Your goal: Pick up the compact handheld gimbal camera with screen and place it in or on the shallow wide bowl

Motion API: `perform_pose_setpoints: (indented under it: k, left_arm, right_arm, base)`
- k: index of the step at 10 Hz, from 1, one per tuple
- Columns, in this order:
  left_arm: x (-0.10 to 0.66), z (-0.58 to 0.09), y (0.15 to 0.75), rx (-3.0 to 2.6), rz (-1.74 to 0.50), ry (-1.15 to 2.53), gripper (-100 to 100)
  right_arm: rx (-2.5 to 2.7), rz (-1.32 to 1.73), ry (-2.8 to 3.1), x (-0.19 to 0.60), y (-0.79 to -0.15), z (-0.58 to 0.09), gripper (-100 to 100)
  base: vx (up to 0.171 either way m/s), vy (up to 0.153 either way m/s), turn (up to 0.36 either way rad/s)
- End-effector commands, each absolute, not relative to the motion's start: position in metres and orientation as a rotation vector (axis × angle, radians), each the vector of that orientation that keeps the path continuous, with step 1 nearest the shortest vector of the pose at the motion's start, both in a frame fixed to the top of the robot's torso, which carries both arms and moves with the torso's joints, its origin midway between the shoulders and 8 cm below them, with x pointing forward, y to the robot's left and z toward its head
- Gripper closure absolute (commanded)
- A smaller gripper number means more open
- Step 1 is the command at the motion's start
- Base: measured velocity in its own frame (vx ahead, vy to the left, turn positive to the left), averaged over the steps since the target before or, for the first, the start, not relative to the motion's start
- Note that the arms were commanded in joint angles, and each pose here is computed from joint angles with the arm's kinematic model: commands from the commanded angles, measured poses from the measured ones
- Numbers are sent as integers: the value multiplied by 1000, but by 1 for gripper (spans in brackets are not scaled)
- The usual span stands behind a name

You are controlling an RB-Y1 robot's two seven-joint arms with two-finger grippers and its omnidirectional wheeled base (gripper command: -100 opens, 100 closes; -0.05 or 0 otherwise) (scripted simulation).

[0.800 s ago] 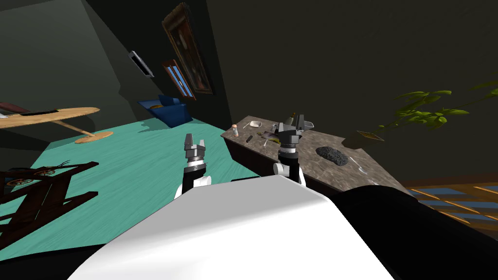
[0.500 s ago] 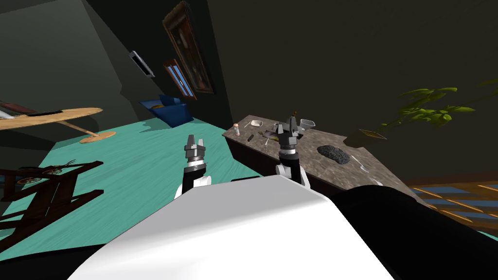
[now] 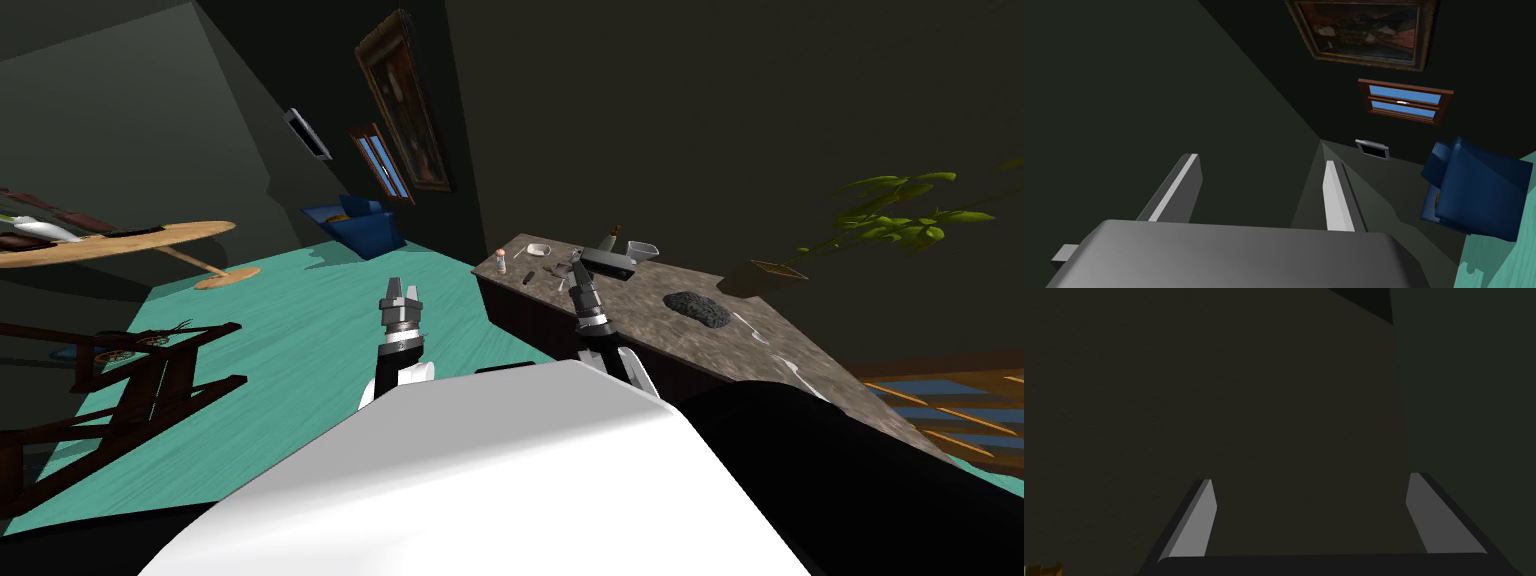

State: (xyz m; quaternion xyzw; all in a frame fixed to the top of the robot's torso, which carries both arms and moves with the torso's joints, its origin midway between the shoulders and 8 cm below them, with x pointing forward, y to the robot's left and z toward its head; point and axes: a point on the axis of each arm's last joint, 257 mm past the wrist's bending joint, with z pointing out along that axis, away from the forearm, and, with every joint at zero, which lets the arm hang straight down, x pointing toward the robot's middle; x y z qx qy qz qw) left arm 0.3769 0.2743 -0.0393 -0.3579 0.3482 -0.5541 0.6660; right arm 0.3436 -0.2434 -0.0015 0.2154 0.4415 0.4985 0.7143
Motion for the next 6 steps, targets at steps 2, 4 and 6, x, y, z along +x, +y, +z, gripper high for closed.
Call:
perform_pose_setpoints:
  k: [2,4,6]
  left_arm:
    - [377,-39,274,-808,-1251,786,0]
    - [377,-39,274,-808,-1251,786,0]
    - [377,-39,274,-808,-1251,786,0]
  right_arm:
    - [455,966,1113,345,-251,-39,-100]
    - [444,880,1197,344,-258,-63,-100]
    - [427,786,1286,341,-265,-89,-100]
  base:
    - [-80,147,38]
    - [-60,123,53]
    - [-83,233,77]
